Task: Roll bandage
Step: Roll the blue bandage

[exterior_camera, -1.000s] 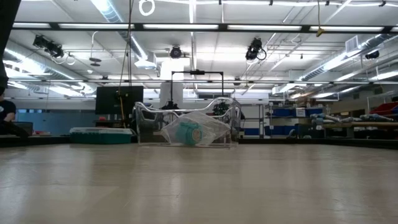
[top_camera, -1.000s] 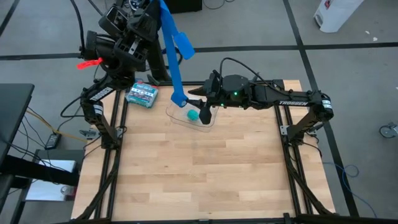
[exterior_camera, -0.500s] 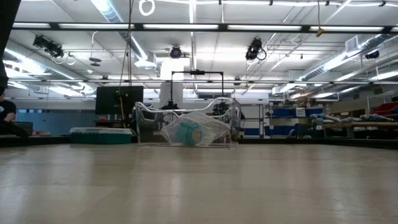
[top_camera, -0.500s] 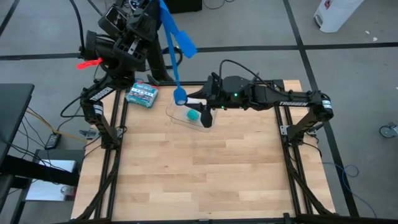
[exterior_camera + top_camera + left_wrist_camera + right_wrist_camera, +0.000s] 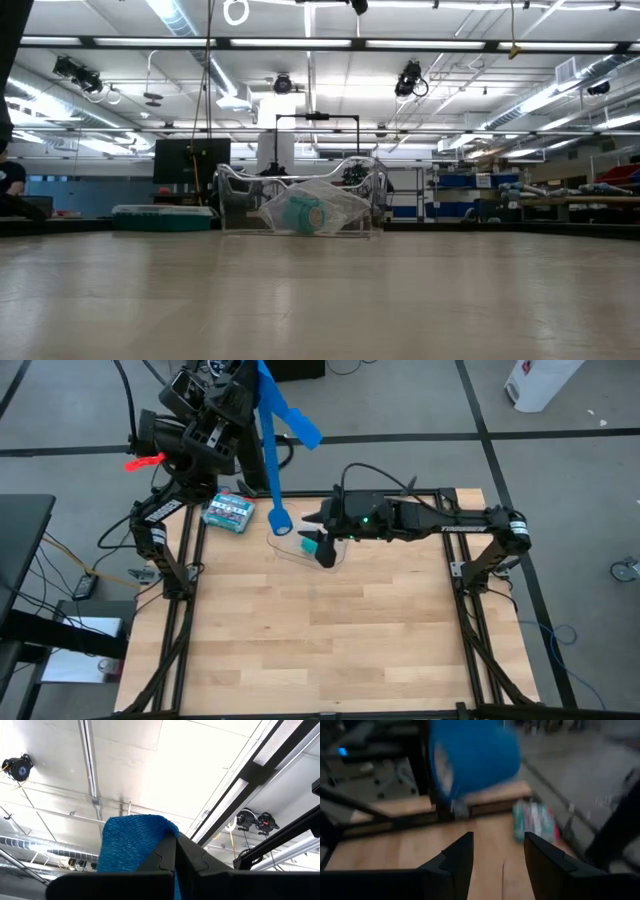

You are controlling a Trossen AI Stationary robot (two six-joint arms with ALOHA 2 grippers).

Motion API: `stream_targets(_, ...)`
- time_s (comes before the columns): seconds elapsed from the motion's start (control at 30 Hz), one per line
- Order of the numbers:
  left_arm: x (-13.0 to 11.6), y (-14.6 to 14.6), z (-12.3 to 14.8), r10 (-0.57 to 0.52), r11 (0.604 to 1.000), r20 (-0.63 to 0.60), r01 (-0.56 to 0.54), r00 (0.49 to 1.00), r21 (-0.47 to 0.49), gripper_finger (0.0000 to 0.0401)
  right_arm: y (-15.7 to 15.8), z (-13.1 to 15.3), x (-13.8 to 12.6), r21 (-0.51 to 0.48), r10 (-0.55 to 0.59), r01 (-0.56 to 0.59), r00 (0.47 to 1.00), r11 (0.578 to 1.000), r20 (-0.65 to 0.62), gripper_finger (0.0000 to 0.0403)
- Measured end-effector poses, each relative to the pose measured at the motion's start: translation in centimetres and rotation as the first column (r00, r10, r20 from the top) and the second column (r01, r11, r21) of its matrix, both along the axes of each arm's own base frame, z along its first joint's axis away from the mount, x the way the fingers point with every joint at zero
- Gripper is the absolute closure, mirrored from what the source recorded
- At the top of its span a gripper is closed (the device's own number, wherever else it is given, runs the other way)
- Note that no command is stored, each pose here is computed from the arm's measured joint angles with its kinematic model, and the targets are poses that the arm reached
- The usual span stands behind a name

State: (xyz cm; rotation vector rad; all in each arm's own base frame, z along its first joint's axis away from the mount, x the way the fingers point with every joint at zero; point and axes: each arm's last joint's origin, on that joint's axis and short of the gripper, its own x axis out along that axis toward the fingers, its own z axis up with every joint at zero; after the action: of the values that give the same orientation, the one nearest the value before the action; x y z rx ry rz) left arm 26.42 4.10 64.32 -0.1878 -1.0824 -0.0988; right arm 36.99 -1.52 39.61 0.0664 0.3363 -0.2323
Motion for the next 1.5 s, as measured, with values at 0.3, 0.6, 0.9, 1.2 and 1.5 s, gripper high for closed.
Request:
stream_targets(0.3,0.6,0.1,-0.3,0.004,1.000,-0.054,-0.004,0.999,-0.010,0.0395,1.0,-0.6,-0.1,0.064,0.036,-0.036,0.999,0.997,0.003,0.0253)
stream_targets(0.6,2.2,0.4,-1.2,0.004,1.000,-0.143,-0.007,0.990,-0.023,0.0395,2.5,0.5,-2.8,0.117,-0.050,0.055,0.998,0.992,-0.046,0.0253)
stream_targets(0.9,4.3,0.4,-2.4,-0.012,0.999,-0.194,0.005,0.981,-0.034,0.0395,2.3,1.5,-6.0,0.099,-0.142,0.155,0.981,0.983,-0.131,0.0253)
stream_targets(1.2,6.1,0.4,-3.3,-0.014,0.999,-0.202,0.004,0.979,-0.050,0.0395,3.0,0.1,-6.1,0.147,-0.181,0.208,0.967,0.967,-0.177,0.0253)
stream_targets(1.5,6.0,0.5,-3.3,0.001,0.998,-0.190,-0.014,0.982,-0.067,0.0395,3.6,0.3,-6.1,0.133,-0.164,0.186,0.973,0.973,-0.161,0.0253)
